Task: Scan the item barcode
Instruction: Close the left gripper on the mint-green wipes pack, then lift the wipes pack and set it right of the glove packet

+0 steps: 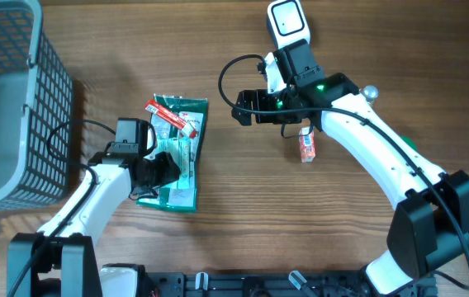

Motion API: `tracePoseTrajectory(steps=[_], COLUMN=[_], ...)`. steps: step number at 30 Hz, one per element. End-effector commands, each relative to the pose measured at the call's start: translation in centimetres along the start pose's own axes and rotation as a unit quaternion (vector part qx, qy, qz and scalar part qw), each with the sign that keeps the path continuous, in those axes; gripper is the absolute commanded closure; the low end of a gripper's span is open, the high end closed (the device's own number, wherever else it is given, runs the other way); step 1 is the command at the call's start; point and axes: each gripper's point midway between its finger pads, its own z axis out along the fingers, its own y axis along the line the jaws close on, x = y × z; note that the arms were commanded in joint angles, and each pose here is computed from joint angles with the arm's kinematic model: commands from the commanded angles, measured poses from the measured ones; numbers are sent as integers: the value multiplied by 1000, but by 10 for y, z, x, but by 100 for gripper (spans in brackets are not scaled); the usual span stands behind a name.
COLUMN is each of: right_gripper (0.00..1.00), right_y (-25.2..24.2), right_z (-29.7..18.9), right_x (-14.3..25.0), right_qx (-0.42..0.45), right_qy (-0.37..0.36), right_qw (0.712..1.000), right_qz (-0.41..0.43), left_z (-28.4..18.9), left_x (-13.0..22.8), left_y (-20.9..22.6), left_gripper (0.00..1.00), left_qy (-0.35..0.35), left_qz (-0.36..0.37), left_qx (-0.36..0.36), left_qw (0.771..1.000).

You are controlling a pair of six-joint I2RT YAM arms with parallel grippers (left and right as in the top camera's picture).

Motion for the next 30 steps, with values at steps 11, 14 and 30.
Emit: tracePoseTrajectory(steps=[11,14,30], right_gripper=[0,0,0], right_y=[-5,-5,-5], right_z=[7,6,7], right_x=[3,3,3], right_qx=[7,7,7], right_qy=[7,7,7], right_qw=[1000,1000,1000], right_qz=[4,4,4], left_z=[-3,-3,-48], left_x=[4,4,-28], left_y=[-17,-17,-40], left_gripper=[67,83,32], left_qy=[12,11,-36], left_qz=[2,2,72], left_qx=[53,53,70], left_qw=[999,999,994])
